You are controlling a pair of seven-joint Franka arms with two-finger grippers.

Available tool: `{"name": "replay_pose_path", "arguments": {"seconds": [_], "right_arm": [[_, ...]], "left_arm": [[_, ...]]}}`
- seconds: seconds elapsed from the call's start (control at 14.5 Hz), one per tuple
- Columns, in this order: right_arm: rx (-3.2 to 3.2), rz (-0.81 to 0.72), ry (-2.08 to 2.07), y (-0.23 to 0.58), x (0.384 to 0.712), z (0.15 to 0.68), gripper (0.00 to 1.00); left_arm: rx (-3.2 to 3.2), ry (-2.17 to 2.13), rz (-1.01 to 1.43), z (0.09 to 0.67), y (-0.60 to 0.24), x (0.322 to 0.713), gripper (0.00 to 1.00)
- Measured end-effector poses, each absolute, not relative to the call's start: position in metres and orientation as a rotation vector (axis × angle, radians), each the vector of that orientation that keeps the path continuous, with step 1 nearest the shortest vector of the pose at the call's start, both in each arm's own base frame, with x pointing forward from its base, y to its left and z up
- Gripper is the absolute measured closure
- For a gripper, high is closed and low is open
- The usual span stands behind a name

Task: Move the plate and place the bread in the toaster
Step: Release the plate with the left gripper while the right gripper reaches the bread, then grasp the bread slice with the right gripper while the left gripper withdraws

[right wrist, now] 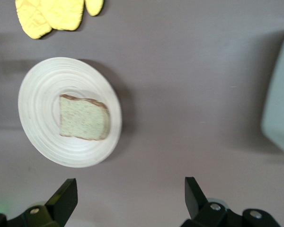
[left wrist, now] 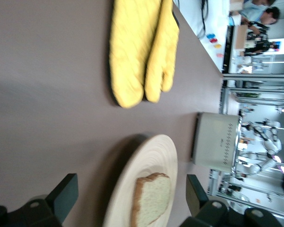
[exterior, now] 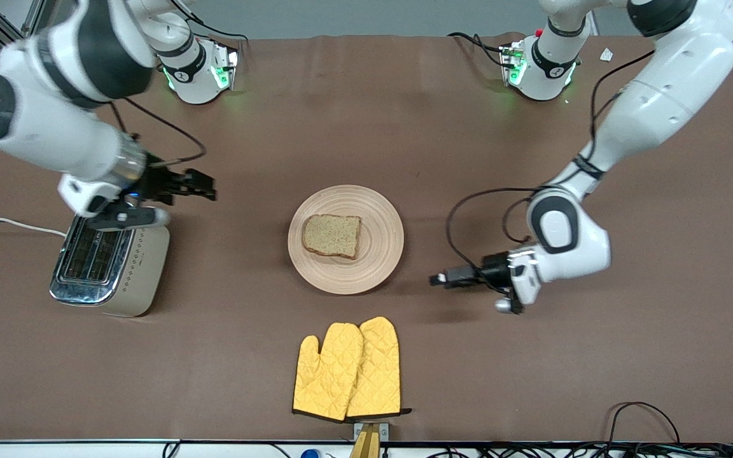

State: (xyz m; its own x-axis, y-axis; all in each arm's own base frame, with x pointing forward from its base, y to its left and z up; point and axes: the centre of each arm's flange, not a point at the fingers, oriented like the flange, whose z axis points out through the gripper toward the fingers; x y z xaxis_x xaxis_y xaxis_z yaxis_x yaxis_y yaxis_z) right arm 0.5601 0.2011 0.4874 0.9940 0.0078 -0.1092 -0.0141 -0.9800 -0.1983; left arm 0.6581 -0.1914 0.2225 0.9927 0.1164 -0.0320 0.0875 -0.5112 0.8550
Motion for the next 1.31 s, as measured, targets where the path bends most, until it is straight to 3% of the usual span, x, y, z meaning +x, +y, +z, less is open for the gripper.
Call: {"name": "replay_pose_path", "arguments": {"seconds": [0.28,0.62,1.1,1.31], "right_arm": [[-2.895,0.213,0.030,0.268,0.564,0.414,0.00],[-2.904,0.250,0.117,0.316,0.564,0.315,0.00],[-2.934,0.181,0.175,0.337,0.538,0.241,0.00],[-2.937,0.162,0.182,0.340,0.535,0.228,0.09]], "left_arm": [[2.285,0.094,0.024,0.294,-0.106,0.682,0.00],[2.624,0.049,-0.036,0.443,-0.096,0.674,0.00],[2.877,0.069,-0.025,0.531,-0.093,0.644,0.00],[2.975,0.071,-0.008,0.561,-0.091,0.629,0.00]]}}
